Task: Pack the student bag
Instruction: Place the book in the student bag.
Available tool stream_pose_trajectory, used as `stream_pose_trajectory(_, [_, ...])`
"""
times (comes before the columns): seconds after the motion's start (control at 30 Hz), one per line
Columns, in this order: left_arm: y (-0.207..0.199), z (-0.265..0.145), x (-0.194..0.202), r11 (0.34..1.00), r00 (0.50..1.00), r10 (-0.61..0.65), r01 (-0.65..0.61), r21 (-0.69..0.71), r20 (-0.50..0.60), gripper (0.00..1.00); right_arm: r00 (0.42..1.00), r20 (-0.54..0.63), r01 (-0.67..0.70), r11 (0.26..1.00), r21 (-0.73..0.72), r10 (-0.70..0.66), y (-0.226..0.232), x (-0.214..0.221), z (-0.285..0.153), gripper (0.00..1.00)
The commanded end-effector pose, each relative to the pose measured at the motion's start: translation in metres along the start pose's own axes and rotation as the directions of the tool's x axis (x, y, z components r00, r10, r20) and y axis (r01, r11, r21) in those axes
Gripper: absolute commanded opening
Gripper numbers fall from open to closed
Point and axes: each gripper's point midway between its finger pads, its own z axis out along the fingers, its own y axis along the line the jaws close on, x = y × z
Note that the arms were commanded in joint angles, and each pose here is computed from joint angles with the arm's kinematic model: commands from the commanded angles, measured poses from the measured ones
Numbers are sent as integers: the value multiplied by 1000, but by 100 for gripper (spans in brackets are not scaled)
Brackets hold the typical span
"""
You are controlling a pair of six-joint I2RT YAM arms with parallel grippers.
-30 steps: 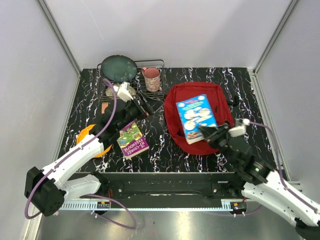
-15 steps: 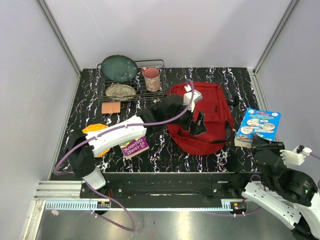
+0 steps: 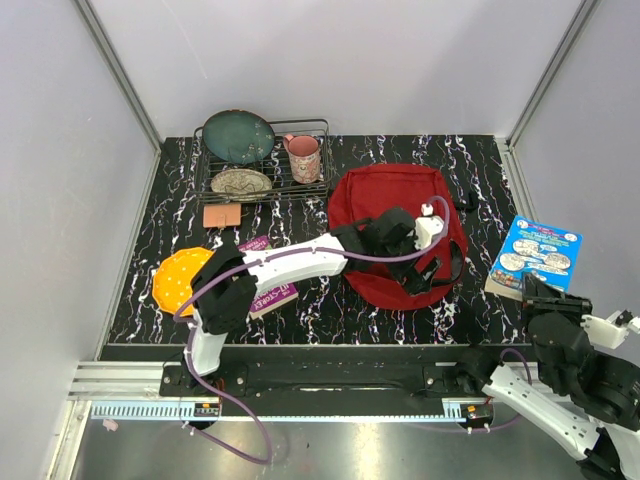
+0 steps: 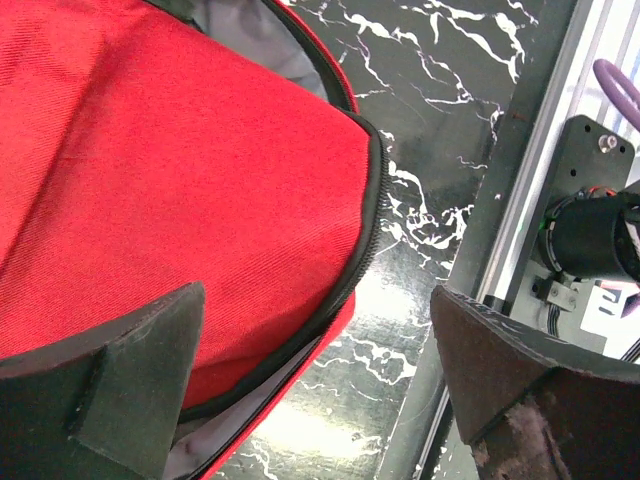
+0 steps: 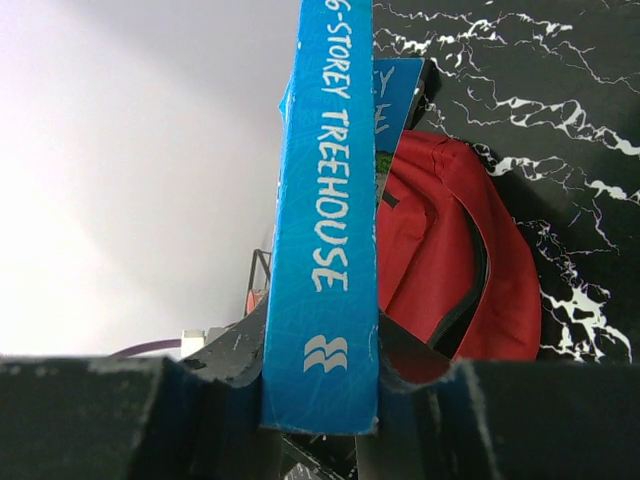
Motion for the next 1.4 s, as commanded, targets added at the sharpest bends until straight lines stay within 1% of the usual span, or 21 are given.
stream_pose_trajectory(0.0, [-16,7,-21,996,996,73,-75,49,46,99,990,41,130,990,61,-132,-31,-12,1,0])
stream_pose_trajectory(0.17, [-10,22,-18,997,997,73,-74,23,33,99,991,11,135,989,53,-136,-29,-1,3,0])
stream_pose_trajectory(0.27, [2,31,-17,998,998,63,-63,-30,17,99,990,-7,141,989,48,-141,-28,4,3,0])
stream_pose_trajectory(0.37, [8,34,-19,997,998,54,-52,-65,24,92,989,-26,149,988,51,-148,-31,8,3,0])
stream_pose_trajectory(0.5, [11,39,-14,996,999,44,-43,-76,10,71,990,-47,132,990,49,-130,-36,11,2,0])
stream_pose_trajectory(0.6, [14,37,-11,995,999,31,-31,-96,5,40,990,-59,129,991,46,-126,-39,12,1,0])
stream_pose_trajectory(0.63, [16,36,-11,994,1000,27,-26,-107,6,19,990,-62,128,991,45,-125,-40,13,1,0])
stream_pose_trajectory(0.7, [24,31,-14,986,1000,18,-16,-165,11,3,988,-76,137,990,47,-133,-43,15,1,0])
stream_pose_trajectory(0.73, [28,26,-16,981,1000,13,-11,-192,9,0,987,-84,140,989,46,-136,-44,16,0,0])
stream_pose_trajectory(0.8, [39,12,-33,963,999,17,-5,-269,42,0,983,-105,153,987,43,-148,-45,19,-1,0])
stream_pose_trajectory(0.83, [43,5,-36,957,999,11,1,-291,40,0,982,-113,154,987,36,-149,-44,20,-2,0])
stream_pose_trajectory(0.87, [44,-7,-55,951,997,17,9,-308,81,0,980,-134,155,987,30,-150,-44,23,-3,0])
stream_pose_trajectory(0.93, [49,-23,-71,945,993,17,23,-325,117,0,976,-162,149,989,13,-145,-43,27,-6,0])
stream_pose_trajectory(1.07, [49,-62,-114,939,972,23,59,-340,233,0,956,-266,127,992,-15,-126,-44,38,-17,0])
stream_pose_trajectory(1.1, [49,-68,-121,938,967,25,65,-341,252,0,946,-283,158,987,-33,-161,-44,40,-19,0])
stream_pose_trajectory(1.17, [47,-80,-133,936,959,32,70,-345,282,0,930,-330,146,987,-72,-162,-35,46,-26,0])
stream_pose_trajectory(1.2, [49,-84,-137,931,956,35,74,-357,291,0,921,-339,172,981,-93,-193,-34,48,-27,0])
stream_pose_trajectory(1.27, [49,-95,-145,925,952,34,86,-370,305,0,907,-366,163,976,-148,-207,-21,55,-31,0])
stream_pose_trajectory(1.3, [50,-98,-147,922,949,32,93,-375,313,0,898,-366,188,965,-180,-244,-17,57,-32,0])
stream_pose_trajectory(1.33, [52,-101,-149,921,946,15,112,-372,323,0,900,-367,166,963,-214,-237,-7,59,-34,0])
stream_pose_trajectory(1.37, [50,-107,-153,924,940,6,125,-362,341,0,888,-383,172,957,-233,-253,-4,64,-35,0])
